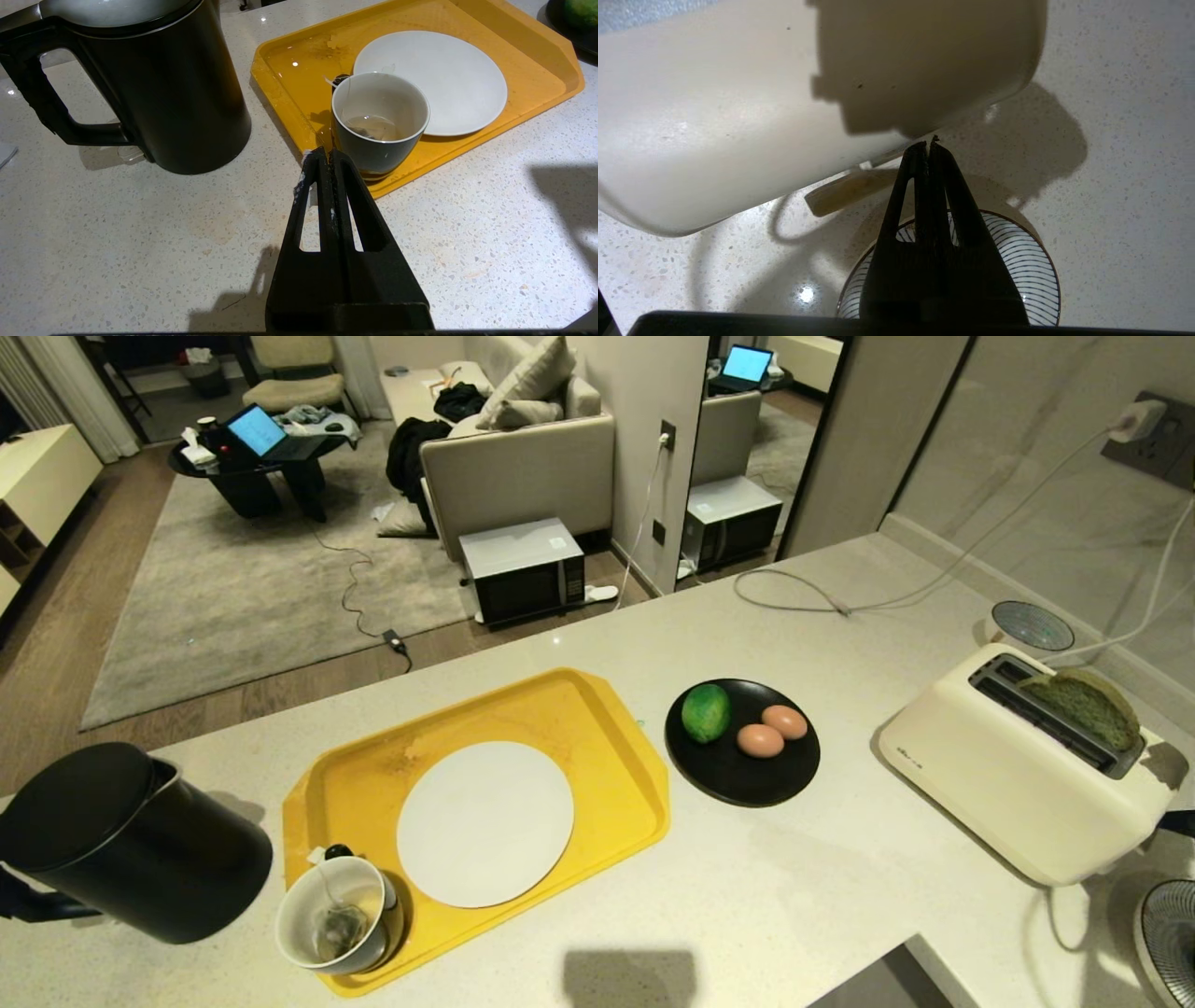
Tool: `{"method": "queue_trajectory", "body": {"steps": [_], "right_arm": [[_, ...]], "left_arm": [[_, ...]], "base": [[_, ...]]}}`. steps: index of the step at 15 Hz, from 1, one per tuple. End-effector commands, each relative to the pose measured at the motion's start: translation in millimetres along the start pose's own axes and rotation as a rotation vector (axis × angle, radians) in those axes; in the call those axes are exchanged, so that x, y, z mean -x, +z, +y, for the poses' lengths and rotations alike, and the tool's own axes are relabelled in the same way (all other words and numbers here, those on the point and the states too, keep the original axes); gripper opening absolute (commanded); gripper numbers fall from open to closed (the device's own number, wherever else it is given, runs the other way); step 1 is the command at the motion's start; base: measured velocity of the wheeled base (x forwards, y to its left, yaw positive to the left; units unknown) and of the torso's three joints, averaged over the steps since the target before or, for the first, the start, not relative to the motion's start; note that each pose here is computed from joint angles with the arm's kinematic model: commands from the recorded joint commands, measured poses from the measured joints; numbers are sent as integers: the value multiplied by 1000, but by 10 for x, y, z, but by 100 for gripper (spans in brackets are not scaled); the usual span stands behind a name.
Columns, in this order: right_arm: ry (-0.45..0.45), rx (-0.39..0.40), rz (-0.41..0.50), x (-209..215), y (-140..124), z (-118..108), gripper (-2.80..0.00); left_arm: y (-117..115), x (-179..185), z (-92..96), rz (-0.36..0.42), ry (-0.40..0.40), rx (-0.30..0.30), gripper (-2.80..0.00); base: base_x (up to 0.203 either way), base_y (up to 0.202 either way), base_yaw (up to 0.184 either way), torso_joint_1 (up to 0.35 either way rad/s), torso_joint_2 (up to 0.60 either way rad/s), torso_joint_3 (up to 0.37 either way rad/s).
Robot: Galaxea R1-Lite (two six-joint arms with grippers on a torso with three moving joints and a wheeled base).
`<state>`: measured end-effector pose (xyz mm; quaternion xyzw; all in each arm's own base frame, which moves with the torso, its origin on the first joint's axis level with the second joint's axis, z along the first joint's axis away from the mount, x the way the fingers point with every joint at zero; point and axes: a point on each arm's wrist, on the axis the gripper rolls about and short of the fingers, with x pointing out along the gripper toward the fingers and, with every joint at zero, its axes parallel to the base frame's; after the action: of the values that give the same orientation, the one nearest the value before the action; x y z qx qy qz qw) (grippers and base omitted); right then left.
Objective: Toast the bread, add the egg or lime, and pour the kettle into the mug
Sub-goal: Use a bread toaster
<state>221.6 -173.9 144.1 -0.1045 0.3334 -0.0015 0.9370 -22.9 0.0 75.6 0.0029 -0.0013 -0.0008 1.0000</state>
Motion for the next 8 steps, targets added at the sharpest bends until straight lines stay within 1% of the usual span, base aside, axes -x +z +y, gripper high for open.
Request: {"method": "queue_trajectory", "body": {"steps": [1, 3, 5, 7, 8], "right_arm": [[-13, 7, -29, 74, 40, -25, -280], [-36, 14, -96, 204, 161, -49, -280], [-99, 15, -194, 340, 325, -127, -280], [-148, 16, -270, 489, 533, -204, -280], [-168, 4, -304, 593, 638, -221, -280]], "left_arm": [[0, 0, 0, -1, 0, 0, -280], [0, 0, 0, -1, 0, 0, -280], [0, 0, 0, -1, 0, 0, -280], [0, 0, 0, -1, 0, 0, -280], [0, 0, 0, -1, 0, 0, -280]], "base": [[0, 0, 0, 0, 0, 0], [0, 0, 0, 0, 0, 0], [0, 0, 0, 0, 0, 0], [0, 0, 0, 0, 0, 0], [0, 0, 0, 0, 0, 0]]}}
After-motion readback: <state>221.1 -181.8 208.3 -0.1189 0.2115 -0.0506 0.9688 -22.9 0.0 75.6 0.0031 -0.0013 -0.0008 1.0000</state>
